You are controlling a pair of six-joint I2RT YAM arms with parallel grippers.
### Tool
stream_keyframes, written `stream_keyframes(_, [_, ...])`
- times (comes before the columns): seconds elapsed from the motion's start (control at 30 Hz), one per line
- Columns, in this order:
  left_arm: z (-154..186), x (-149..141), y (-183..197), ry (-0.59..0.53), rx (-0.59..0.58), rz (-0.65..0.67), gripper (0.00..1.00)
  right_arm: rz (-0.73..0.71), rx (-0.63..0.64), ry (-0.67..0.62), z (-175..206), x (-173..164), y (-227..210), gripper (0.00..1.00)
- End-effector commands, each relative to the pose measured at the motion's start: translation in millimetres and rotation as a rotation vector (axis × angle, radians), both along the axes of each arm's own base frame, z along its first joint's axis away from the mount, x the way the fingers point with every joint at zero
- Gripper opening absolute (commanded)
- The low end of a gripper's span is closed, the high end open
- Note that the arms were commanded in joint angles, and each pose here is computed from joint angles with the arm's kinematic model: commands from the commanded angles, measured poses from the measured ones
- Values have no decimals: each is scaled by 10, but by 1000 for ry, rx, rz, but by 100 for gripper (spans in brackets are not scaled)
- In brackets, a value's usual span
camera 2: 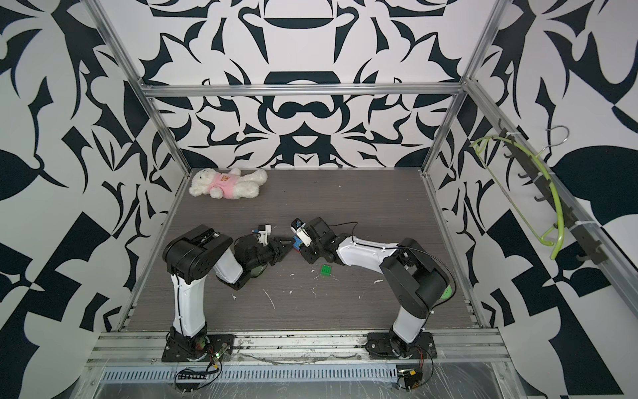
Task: Assemble the letter v with lego
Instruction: Assemble the lego brick with the lego brick.
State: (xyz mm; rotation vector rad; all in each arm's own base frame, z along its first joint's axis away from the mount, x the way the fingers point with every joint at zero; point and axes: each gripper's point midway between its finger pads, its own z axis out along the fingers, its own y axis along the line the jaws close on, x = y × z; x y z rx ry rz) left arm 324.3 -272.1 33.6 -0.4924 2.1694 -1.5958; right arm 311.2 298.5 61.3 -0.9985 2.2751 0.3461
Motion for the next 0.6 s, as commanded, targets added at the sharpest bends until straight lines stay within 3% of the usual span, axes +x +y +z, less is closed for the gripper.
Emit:
stream_keyframes(0.0, [-960, -493, 318, 332, 213, 15, 41, -23, -105, 74, -277, -112, -149, 0])
stream_keyframes(0.37, [-949, -484, 301, 330, 207, 10, 41, -29, -116, 101, -324, -184, -185, 0])
stream_keyframes(0.57, [-946, -486, 298, 330, 206, 7, 41, 34, -75, 75, -165, -255, -149, 0])
